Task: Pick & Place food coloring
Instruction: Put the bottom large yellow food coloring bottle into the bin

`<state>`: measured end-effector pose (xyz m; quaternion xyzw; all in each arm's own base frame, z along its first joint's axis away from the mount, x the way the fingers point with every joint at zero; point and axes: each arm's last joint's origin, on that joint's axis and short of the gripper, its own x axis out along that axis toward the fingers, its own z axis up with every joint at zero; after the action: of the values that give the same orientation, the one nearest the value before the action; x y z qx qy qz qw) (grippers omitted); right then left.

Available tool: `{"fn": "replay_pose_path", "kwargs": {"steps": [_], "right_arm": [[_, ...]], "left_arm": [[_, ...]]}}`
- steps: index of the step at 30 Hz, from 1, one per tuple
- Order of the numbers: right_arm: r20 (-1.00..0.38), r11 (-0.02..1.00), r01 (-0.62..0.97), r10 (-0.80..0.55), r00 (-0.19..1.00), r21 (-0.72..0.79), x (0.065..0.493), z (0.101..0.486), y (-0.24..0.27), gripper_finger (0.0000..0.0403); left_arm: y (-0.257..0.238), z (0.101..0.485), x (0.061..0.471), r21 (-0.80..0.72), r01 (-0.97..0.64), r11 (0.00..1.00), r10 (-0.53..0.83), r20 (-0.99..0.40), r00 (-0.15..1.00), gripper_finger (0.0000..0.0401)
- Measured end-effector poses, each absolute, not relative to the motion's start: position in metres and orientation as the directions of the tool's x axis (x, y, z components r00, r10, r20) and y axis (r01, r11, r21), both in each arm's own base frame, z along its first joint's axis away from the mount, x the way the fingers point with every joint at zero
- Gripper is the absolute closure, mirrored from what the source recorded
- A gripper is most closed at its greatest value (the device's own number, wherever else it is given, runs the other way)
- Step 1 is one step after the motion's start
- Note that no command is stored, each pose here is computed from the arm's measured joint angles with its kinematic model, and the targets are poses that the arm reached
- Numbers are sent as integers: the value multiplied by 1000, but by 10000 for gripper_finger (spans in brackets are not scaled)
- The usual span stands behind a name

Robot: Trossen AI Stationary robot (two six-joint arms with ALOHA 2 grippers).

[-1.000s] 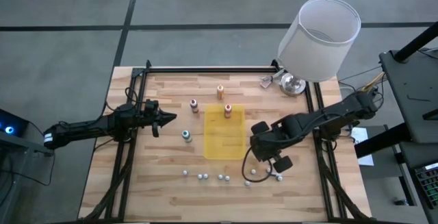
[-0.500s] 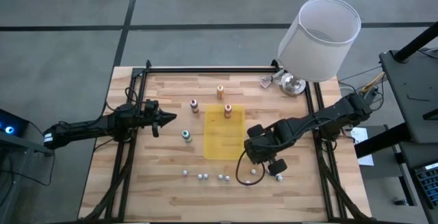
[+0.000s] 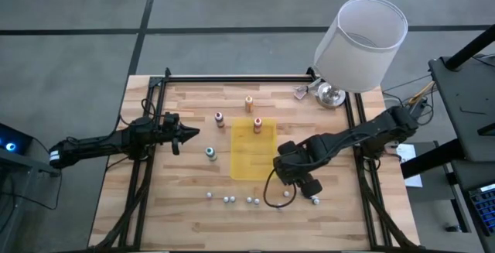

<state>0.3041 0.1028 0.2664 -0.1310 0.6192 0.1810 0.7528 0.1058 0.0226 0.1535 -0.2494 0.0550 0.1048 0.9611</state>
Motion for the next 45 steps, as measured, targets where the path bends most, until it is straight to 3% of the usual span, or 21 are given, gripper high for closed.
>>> {"fn": "replay_pose_path", "kwargs": {"steps": [8,27,45], "right_arm": [[-982,892,-452,106,157,25,307,251,103,186],[-982,896,-444,104,156,24,305,230,101,190],[-982,890,-455,115,151,34,305,225,98,296]], "left_arm": [[23,153,106,-468,-229,854,174,-158,972,401],[23,153,106,-468,-229,854,174,-158,972,401],[23,153,106,-468,-229,854,174,-158,972,401]]}}
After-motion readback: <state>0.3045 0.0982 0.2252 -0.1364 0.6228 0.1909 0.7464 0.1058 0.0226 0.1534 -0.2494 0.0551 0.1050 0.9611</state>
